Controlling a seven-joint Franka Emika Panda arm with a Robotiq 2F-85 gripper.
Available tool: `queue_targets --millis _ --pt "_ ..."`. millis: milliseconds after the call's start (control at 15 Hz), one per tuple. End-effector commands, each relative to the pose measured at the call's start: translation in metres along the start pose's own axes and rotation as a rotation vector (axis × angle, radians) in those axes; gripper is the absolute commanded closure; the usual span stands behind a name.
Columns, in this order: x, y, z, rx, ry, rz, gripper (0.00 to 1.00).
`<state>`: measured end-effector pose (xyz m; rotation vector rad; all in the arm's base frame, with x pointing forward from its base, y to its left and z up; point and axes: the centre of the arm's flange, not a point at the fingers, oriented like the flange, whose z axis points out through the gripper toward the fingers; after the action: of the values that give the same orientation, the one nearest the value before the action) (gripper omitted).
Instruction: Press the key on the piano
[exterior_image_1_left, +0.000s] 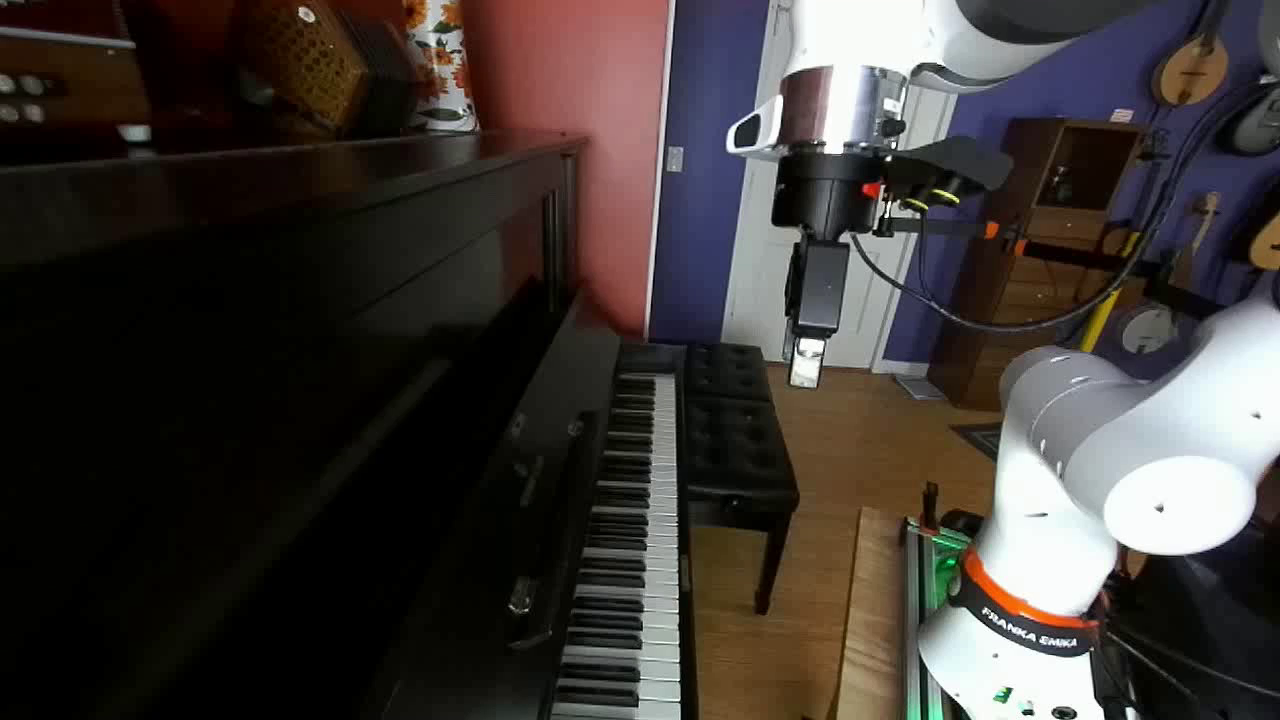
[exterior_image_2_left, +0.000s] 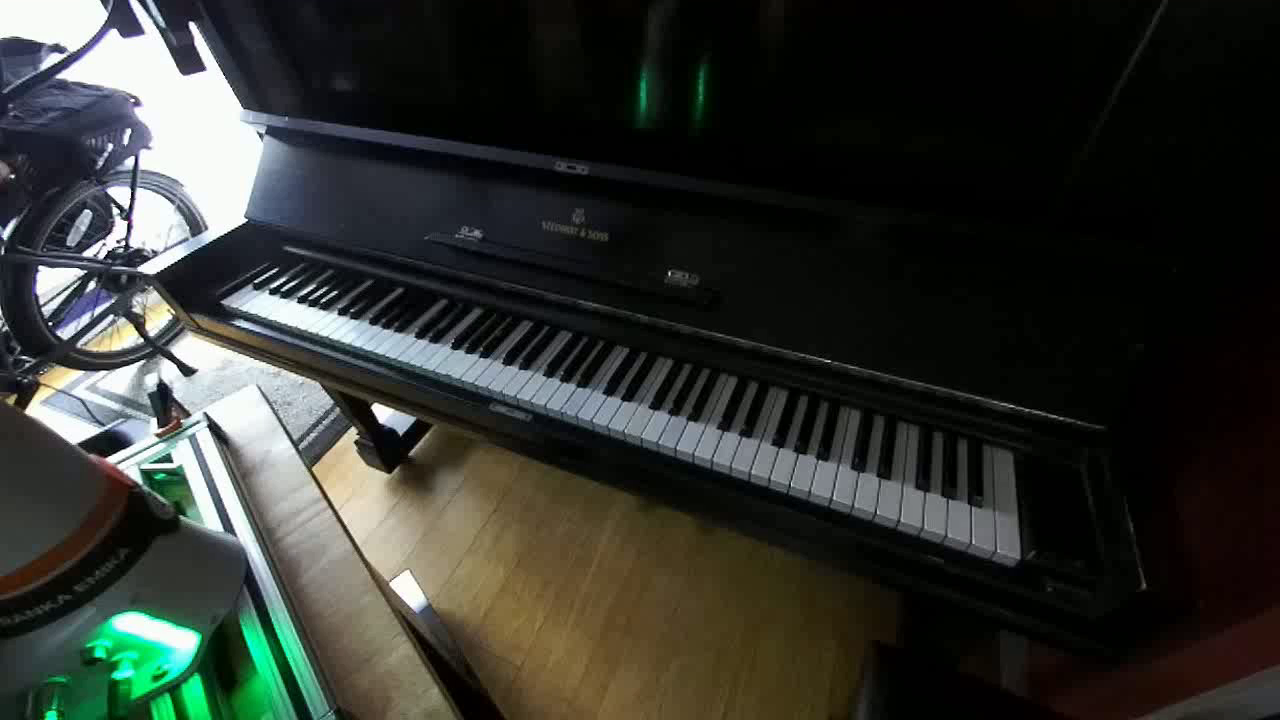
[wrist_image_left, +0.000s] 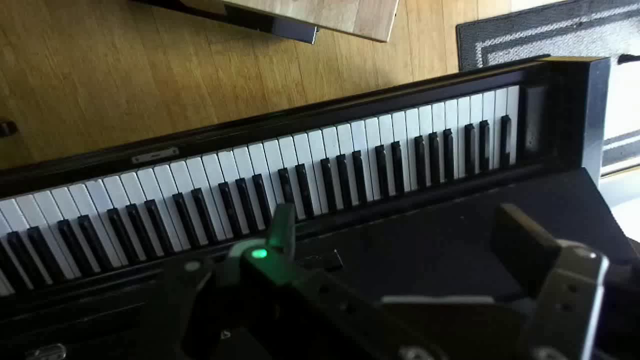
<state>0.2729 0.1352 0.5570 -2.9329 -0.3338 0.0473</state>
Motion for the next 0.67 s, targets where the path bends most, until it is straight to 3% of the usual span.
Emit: queue_targets --millis 0,400,600 --pt "0.0 0.0 0.0 0.0 0.0 0.0 0.0" --pt "0.0 0.0 0.0 0.0 0.0 0.0 0.0" --pt "0.032 0.046 0.023 -0.034 -0.076 0.139 0.0"
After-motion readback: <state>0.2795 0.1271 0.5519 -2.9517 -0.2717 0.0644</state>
